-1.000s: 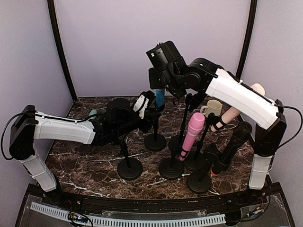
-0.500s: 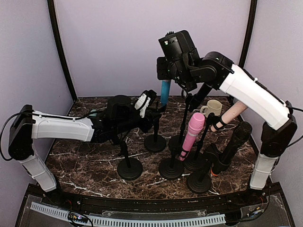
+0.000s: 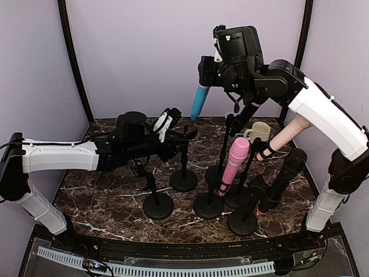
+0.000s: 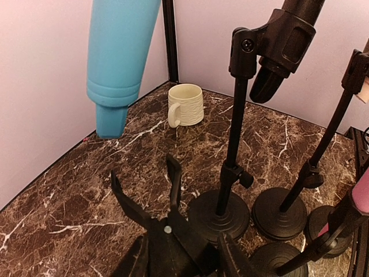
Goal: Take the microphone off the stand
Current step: Remove the microphone from the microphone stand, then pass from the right arm to the left
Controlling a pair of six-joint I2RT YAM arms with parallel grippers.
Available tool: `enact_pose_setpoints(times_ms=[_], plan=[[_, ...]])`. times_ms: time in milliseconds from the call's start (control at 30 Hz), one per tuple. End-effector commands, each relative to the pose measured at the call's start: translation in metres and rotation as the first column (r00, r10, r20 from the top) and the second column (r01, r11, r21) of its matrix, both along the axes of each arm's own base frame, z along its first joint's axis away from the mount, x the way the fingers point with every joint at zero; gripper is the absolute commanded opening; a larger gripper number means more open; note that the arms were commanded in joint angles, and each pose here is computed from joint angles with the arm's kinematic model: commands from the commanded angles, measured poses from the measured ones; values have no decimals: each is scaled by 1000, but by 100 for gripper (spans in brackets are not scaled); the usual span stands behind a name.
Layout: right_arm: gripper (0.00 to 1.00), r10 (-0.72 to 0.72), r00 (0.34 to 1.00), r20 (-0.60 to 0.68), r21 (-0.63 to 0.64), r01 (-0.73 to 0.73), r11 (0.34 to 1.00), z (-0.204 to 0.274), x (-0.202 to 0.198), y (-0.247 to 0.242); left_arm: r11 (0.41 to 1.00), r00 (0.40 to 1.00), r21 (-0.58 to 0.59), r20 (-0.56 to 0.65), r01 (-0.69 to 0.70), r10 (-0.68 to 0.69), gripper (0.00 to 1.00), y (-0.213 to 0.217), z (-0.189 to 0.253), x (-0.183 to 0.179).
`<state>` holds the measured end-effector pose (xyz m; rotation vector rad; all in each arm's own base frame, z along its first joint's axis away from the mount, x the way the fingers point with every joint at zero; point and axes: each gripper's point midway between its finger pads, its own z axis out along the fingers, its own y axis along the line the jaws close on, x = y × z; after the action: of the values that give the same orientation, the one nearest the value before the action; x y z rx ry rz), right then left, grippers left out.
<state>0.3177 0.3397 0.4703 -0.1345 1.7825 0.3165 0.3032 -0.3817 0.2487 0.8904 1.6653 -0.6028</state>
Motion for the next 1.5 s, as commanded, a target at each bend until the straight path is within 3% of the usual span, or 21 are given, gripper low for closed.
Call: enact_pose_setpoints(times_ms=[0,233,300,400,467,600,833,1033,1300,1467], plan=[[28,58,998,39,61,-60,996,16,-8,11,998,998,-60,66,13,-9,10,20,33,-3],[28,114,992,51,62,-117,991,18,-18,25,997,997,-64,63,37,-33,13,37,27,-9],[28,125,991,53,64,-129,990,18,-20,28,997,997,-66,56,50,-46,24,38,26,-12],[28,136,989,64,73,-141,987,22,-24,31,996,998,-70,44,56,-53,53,38,25,-14],[28,142,987,73,80,-148,986,25,-27,31,995,998,-77,43,56,-53,66,39,28,-15],[28,157,984,85,100,-165,981,30,-31,30,993,997,-99,61,58,-52,82,40,45,-16],[28,210,972,101,128,-222,967,33,-38,29,991,991,-130,132,41,-24,87,57,95,-22],[28,364,924,118,214,-381,899,45,-47,29,990,996,-139,86,11,1,88,72,141,-32],[25,576,804,145,255,-593,764,59,-75,39,974,984,-153,-34,168,-175,88,60,181,-64],[25,678,720,147,279,-688,670,59,-97,43,938,938,-167,-115,305,-326,88,44,183,-85]])
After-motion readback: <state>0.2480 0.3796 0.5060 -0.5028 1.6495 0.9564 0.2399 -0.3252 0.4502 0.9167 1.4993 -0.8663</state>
